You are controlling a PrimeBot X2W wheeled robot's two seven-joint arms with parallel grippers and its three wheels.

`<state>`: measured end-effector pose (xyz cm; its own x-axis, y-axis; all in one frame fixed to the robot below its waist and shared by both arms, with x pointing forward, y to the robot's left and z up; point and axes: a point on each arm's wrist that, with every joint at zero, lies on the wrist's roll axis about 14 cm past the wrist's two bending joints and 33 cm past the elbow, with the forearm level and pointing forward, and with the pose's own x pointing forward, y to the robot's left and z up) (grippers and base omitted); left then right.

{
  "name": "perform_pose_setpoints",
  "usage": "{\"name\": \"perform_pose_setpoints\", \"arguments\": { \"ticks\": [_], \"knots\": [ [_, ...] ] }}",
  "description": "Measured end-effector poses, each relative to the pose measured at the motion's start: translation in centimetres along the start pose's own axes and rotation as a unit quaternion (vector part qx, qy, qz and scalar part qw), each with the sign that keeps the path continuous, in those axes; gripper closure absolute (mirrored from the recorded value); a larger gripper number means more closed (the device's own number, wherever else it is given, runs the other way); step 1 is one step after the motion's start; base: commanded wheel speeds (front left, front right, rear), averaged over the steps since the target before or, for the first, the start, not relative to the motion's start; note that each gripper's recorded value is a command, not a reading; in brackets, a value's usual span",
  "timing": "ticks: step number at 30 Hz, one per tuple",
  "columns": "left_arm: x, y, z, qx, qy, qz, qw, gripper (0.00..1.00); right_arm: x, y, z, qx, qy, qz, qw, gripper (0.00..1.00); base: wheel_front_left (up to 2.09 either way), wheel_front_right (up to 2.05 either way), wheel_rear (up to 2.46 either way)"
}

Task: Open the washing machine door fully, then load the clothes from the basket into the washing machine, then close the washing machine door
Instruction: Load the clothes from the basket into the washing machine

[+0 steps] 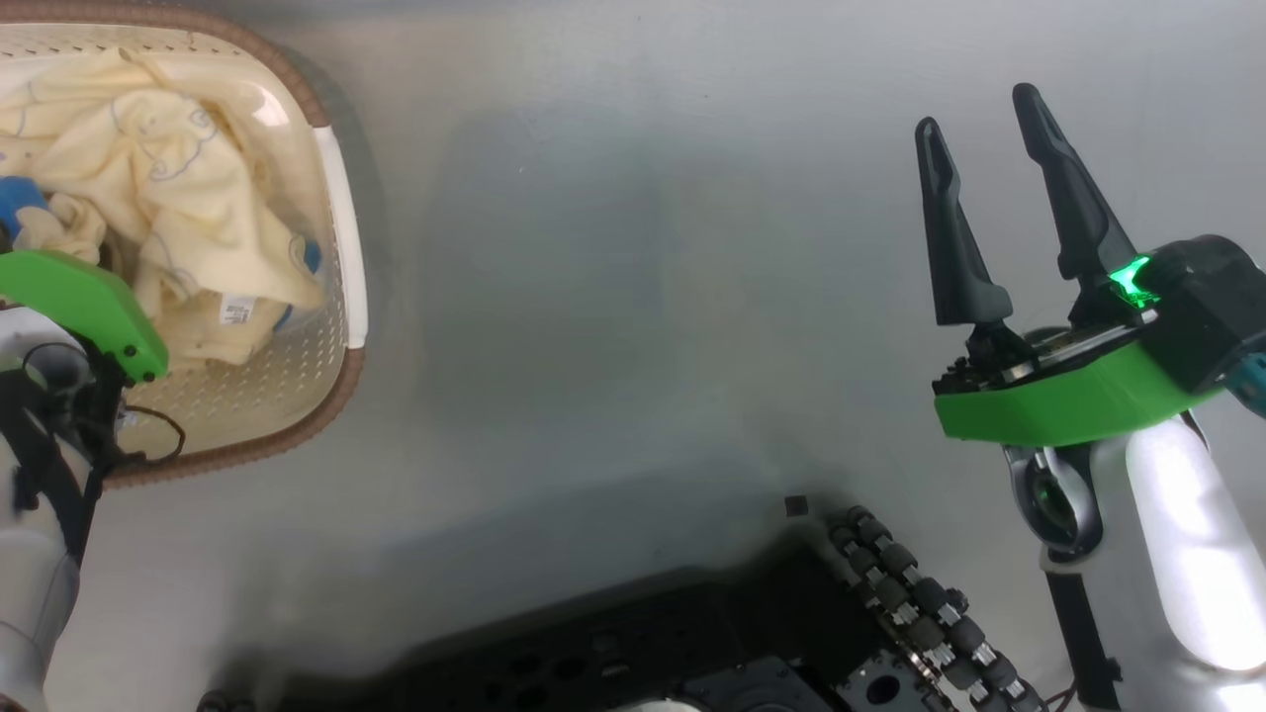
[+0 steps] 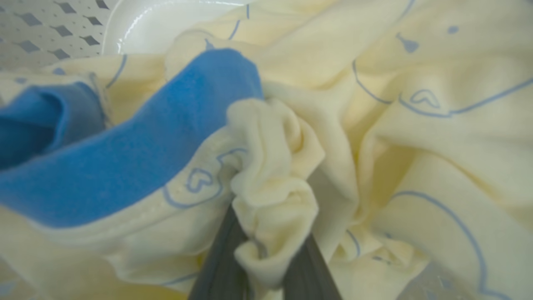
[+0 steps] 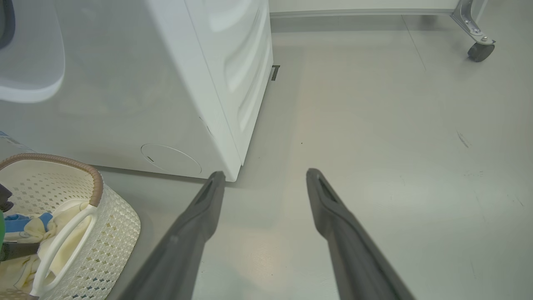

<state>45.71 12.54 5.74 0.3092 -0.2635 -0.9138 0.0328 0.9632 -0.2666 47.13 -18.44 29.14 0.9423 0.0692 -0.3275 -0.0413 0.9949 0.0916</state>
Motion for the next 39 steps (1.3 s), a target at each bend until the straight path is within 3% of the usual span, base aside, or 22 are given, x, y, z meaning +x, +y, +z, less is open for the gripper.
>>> {"name": "perform_pose_setpoints", "arguments": {
  "ticks": [10, 22, 30, 39],
  "knots": [
    [-1.4, -0.3, 1.5, -0.015, -0.030, 0.001, 0.999, 1.00, 0.2, 0.0, 1.5, 0.001, -0.020, -0.001, 1.000, 0.00, 0.00, 0.00, 0.00],
    [-6.2, -0.4, 6.0, -0.007, -0.143, 0.006, 0.990, 1.00, -0.1, 0.4, 5.5, -0.005, -0.067, 0.001, 0.998, 0.00, 0.00, 0.00, 0.00],
    [-11.3, -1.4, 9.7, -0.012, -0.227, -0.006, 0.974, 1.00, -1.7, 0.5, 8.4, -0.013, -0.097, -0.003, 0.995, 0.00, 0.00, 0.00, 0.00],
    [-19.4, -2.0, 13.2, 0.003, -0.344, -0.007, 0.939, 1.00, -4.0, 1.1, 12.0, -0.013, -0.131, -0.001, 0.991, 0.00, 0.00, 0.00, 0.00]
  ]
}}
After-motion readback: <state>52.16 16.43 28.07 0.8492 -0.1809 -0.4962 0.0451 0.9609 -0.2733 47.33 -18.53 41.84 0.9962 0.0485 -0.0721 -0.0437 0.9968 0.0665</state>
